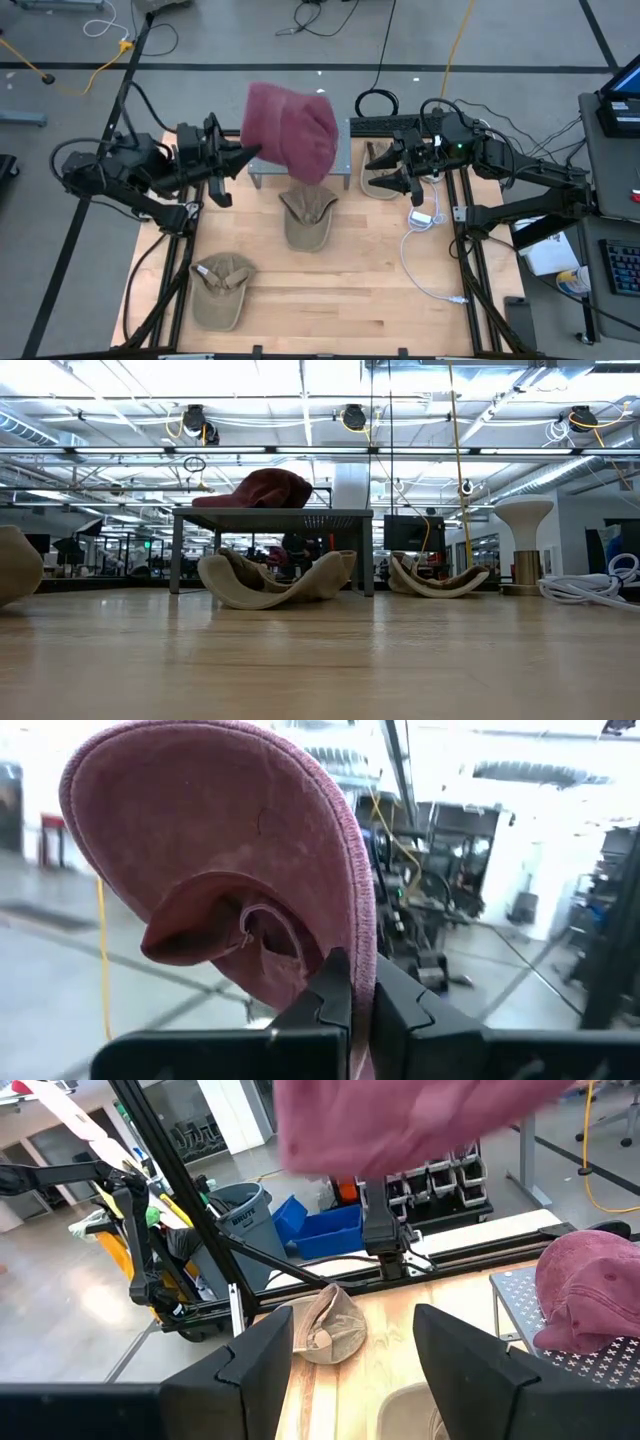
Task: Pick & Place hat
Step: Stack the dark red cap on the dark red cap on the shelf
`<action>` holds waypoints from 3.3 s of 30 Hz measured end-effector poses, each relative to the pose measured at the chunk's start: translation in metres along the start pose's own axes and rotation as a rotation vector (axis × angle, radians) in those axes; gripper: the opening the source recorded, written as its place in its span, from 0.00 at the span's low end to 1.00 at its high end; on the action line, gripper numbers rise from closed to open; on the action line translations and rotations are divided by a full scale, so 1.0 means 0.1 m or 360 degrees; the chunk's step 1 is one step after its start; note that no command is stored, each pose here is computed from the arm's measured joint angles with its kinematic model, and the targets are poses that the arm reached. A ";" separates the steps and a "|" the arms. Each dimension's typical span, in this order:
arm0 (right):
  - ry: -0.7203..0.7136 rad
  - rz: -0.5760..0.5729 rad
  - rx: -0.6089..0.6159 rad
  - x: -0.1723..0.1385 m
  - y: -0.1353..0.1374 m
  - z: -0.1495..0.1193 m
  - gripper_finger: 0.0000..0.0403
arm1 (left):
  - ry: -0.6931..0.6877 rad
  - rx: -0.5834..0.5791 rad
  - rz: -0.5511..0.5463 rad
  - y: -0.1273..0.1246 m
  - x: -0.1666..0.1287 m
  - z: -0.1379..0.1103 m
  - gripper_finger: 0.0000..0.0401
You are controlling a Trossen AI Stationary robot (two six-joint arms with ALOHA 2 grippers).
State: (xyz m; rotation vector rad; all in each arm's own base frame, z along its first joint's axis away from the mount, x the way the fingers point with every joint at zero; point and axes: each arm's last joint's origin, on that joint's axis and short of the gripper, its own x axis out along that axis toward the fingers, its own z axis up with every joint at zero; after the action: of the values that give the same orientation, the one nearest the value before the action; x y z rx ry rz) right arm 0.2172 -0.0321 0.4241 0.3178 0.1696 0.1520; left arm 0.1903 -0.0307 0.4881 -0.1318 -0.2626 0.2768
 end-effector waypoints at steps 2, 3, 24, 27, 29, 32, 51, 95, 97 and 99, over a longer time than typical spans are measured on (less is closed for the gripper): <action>-0.0021 0.0006 -0.0009 0.01 0.00 0.01 0.50 | -0.0074 0.0057 0.0002 -0.02 0.04 0.02 0.02; -0.0038 0.0010 -0.0016 0.01 0.00 0.02 0.50 | -0.0109 0.0094 0.0007 -0.03 0.06 0.03 0.02; -0.0581 0.0155 -0.0281 0.29 -0.03 0.31 0.50 | -0.0882 0.0424 -0.0120 0.07 0.83 -0.14 0.02; -0.0642 0.0159 -0.0356 0.33 -0.04 0.33 0.50 | -0.0936 0.0388 -0.0145 0.10 0.92 -0.21 0.02; -0.0680 0.0161 -0.0407 0.34 -0.04 0.35 0.50 | -0.0938 0.0367 -0.0175 0.12 0.98 -0.27 0.02; -0.0751 0.0162 -0.0476 0.35 -0.04 0.37 0.50 | -0.0909 0.0339 -0.0245 0.14 1.07 -0.35 0.02; -0.0956 0.0115 -0.0577 0.33 -0.02 0.46 0.47 | -0.0763 0.0216 -0.0345 0.16 1.33 -0.70 0.02; -0.0455 -0.0126 -0.0663 -0.52 0.17 0.28 0.02 | -0.0069 -0.1386 -0.0327 0.66 1.02 -0.39 0.69; -0.0423 -0.0159 -0.0647 -0.50 0.16 0.26 0.02 | 0.0019 -0.1534 -0.0332 0.70 1.03 -0.42 0.68; -0.0403 -0.0164 -0.0645 -0.48 0.14 0.25 0.02 | 0.0059 -0.1606 -0.0358 0.73 1.04 -0.43 0.67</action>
State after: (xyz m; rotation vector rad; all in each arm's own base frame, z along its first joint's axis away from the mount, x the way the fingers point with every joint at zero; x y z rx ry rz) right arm 0.1738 -0.0345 0.4586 -0.0767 -0.0969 0.0405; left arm 0.2798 0.0648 0.4599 -1.0959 -0.3583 -0.1056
